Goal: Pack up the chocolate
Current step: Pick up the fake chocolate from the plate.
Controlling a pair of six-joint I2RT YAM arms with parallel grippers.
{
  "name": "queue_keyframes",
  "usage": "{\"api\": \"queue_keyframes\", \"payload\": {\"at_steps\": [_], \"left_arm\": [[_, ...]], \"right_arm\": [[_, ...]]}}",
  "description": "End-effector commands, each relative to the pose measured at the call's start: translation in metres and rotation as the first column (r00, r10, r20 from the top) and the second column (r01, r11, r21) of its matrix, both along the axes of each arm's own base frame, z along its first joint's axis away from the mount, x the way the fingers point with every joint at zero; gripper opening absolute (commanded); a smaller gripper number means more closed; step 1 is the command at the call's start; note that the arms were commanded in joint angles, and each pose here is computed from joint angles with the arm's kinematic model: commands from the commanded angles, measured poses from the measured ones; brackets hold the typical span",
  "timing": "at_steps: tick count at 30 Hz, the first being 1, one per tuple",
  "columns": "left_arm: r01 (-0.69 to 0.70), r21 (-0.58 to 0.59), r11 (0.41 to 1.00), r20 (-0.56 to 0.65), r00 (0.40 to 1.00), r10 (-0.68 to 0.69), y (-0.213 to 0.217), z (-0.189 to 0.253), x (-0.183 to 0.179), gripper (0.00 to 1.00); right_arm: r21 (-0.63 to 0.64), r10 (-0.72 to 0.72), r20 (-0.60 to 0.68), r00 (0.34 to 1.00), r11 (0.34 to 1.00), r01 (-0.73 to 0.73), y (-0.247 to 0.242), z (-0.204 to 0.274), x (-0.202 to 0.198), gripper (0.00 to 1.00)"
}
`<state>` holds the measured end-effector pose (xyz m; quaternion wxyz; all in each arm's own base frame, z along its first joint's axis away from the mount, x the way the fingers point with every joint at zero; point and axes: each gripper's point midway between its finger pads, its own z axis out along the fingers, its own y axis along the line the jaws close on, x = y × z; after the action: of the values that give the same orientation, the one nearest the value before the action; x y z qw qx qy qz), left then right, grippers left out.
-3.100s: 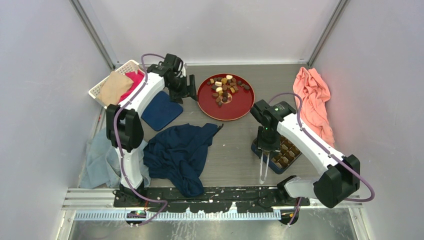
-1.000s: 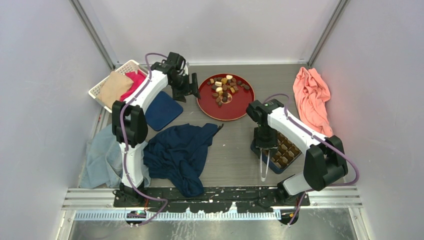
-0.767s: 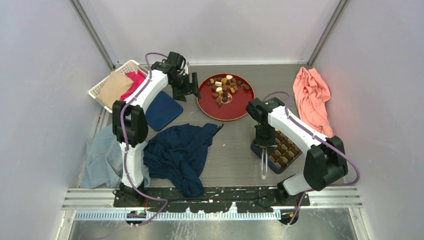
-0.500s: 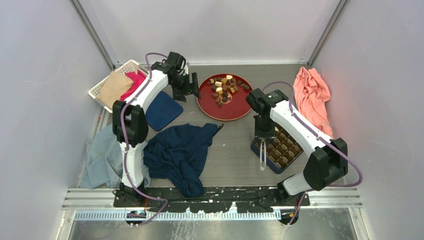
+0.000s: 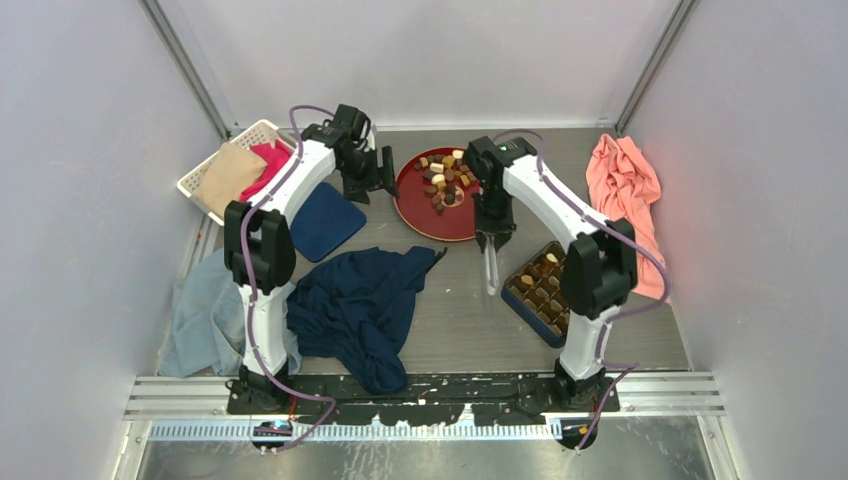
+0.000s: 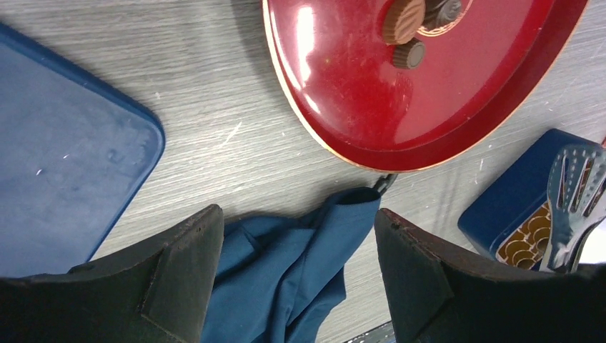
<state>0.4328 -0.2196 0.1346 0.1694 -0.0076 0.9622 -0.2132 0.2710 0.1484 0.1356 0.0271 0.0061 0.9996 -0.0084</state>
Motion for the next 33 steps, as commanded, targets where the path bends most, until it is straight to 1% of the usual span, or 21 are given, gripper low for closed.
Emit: {"api": "queue_keyframes", "payload": {"at_steps": [1, 7, 13, 16, 20, 23, 29, 33], "left_arm": [[-0.033, 0.018, 0.999, 0.064, 0.997, 0.032, 0.021, 0.024, 0.001, 0.78], [-0.089, 0.014, 0.996, 0.049, 0.995, 0.089, 0.050, 0.022, -0.005, 0.78], [-0.111, 0.009, 0.994, 0.058, 0.992, 0.110, 0.064, 0.025, -0.004, 0.78], [-0.112, 0.005, 0.994, 0.059, 0.992, 0.112, 0.066, 0.026, -0.002, 0.78], [-0.111, -0.001, 0.994, 0.058, 0.992, 0.111, 0.067, 0.025, 0.000, 0.78], [-0.110, -0.003, 0.994, 0.062, 0.992, 0.110, 0.068, 0.025, 0.002, 0.78], [-0.111, -0.012, 0.994, 0.062, 0.992, 0.112, 0.068, 0.025, 0.007, 0.78], [-0.114, -0.012, 0.993, 0.059, 0.992, 0.115, 0.069, 0.024, 0.008, 0.78]], "right_arm": [[0.146, 0.073, 0.036, 0.997, 0.986, -0.077, 0.039, 0.013, 0.034, 0.22], [0.175, 0.089, -0.005, 0.996, 0.981, -0.087, 0.063, -0.011, 0.061, 0.31], [0.210, 0.105, 0.003, 0.995, 0.972, -0.103, 0.084, -0.018, 0.084, 0.39], [0.201, 0.121, -0.018, 0.992, 0.973, -0.115, 0.092, -0.028, 0.084, 0.40], [0.196, 0.108, -0.033, 0.994, 0.975, -0.099, 0.097, -0.036, 0.084, 0.43], [0.207, 0.107, -0.026, 0.994, 0.973, -0.099, 0.102, -0.037, 0.085, 0.47], [0.197, 0.132, -0.046, 0.990, 0.973, -0.120, 0.110, -0.045, 0.078, 0.52], [0.189, 0.130, -0.046, 0.990, 0.975, -0.119, 0.112, -0.049, 0.080, 0.52]]}}
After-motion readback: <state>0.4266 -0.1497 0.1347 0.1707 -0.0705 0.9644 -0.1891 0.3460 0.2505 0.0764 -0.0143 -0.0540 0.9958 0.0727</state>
